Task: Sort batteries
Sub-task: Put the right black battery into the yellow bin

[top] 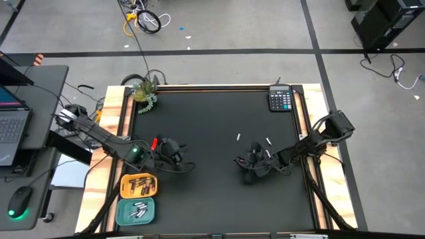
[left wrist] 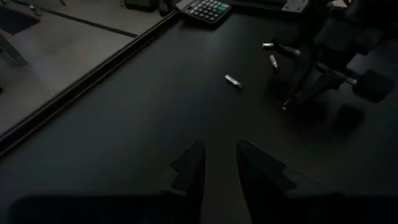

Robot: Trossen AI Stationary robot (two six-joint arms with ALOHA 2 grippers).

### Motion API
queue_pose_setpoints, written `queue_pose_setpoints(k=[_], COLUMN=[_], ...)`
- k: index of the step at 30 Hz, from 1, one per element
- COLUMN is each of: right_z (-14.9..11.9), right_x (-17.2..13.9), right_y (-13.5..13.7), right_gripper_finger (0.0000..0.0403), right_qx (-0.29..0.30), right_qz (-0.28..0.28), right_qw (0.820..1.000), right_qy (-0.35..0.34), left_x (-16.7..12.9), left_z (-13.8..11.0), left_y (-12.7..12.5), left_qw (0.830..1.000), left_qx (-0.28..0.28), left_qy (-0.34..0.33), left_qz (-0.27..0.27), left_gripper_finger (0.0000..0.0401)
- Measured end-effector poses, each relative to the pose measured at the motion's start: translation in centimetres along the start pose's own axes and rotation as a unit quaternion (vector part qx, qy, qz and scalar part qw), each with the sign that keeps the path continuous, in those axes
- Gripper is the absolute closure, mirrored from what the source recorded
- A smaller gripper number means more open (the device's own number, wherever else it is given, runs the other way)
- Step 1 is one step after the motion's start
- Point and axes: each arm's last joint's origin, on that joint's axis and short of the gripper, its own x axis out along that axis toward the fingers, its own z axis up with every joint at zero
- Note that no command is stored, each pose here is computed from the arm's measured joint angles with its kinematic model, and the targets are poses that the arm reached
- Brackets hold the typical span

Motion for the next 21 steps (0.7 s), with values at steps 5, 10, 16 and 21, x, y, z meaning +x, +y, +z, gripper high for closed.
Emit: queue_pose_setpoints(k=[5, 10, 16, 21], right_z=[0.1, 1.3, 3.4, 4.8], right_x=[-0.1, -0.4, -1.0, -1.8], right_y=[0.0, -0.1, 0.1, 1.3], right_gripper_finger=[0.0349, 0.0349, 0.0349, 0.0349], right_qx=[-0.020, -0.058, -0.052, -0.069], right_qz=[0.004, 0.022, 0.035, 0.044], right_qw=[1.000, 0.997, 0.990, 0.978], right_qy=[-0.010, -0.050, -0.129, -0.191], left_x=[1.8, 4.9, 8.5, 11.1], left_z=[-0.8, -2.4, -3.4, -3.1], left_y=[-1.2, -3.9, -6.3, -6.9], left_qw=[0.999, 0.994, 0.990, 0.989], left_qx=[0.016, 0.089, 0.107, 0.033], left_qy=[0.031, 0.031, -0.017, -0.052], left_qz=[-0.024, -0.057, -0.093, -0.135], left_gripper_finger=[0.0298, 0.0263, 0.0192, 0.0186])
